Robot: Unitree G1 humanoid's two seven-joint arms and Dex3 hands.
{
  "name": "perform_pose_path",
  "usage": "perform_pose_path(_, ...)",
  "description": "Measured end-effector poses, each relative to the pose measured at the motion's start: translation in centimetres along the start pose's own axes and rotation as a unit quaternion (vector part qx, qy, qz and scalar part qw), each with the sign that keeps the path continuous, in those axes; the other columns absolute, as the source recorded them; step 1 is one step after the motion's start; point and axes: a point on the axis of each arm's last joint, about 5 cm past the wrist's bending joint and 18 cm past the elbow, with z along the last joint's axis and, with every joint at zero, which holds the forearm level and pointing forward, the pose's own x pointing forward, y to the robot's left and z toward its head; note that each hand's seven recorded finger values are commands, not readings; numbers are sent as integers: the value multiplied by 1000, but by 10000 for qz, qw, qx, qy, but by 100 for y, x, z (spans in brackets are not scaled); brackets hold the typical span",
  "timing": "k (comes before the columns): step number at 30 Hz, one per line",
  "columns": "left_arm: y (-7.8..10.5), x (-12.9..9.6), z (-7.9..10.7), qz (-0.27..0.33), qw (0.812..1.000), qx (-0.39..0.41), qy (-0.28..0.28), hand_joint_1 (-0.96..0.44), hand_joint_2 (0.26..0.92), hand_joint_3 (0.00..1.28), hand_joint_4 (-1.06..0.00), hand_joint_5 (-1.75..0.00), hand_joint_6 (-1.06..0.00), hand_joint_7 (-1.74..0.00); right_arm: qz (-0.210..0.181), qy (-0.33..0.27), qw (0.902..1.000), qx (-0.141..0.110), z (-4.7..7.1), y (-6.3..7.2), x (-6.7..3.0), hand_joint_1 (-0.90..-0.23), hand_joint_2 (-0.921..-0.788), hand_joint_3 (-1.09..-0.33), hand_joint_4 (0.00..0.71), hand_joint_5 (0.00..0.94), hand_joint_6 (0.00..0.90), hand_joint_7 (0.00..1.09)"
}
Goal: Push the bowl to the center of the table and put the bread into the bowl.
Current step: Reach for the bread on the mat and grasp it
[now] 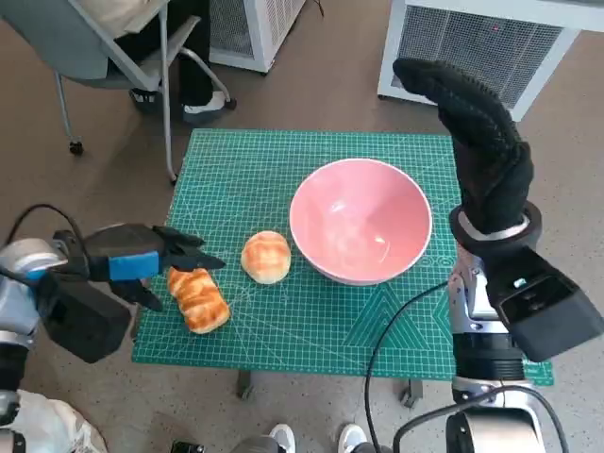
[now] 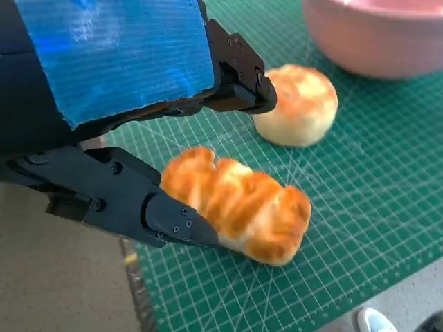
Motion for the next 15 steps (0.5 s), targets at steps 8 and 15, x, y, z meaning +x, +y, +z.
perform_pose_path(8,-149,163,-25,-9,10000,-78,-6,15,752,2,-489,-27,-571,-71,-19,23,10000,-19,1,-5,-19,-632,-921,-698,308,6,49,642)
perform_pose_path(15,-242,256,-51,94,9999,-137,5,64,806,26,-572,-49,-635,-87,-27,28,10000,-26,1,-10,-26,-629,-921,-698,313,8,50,641)
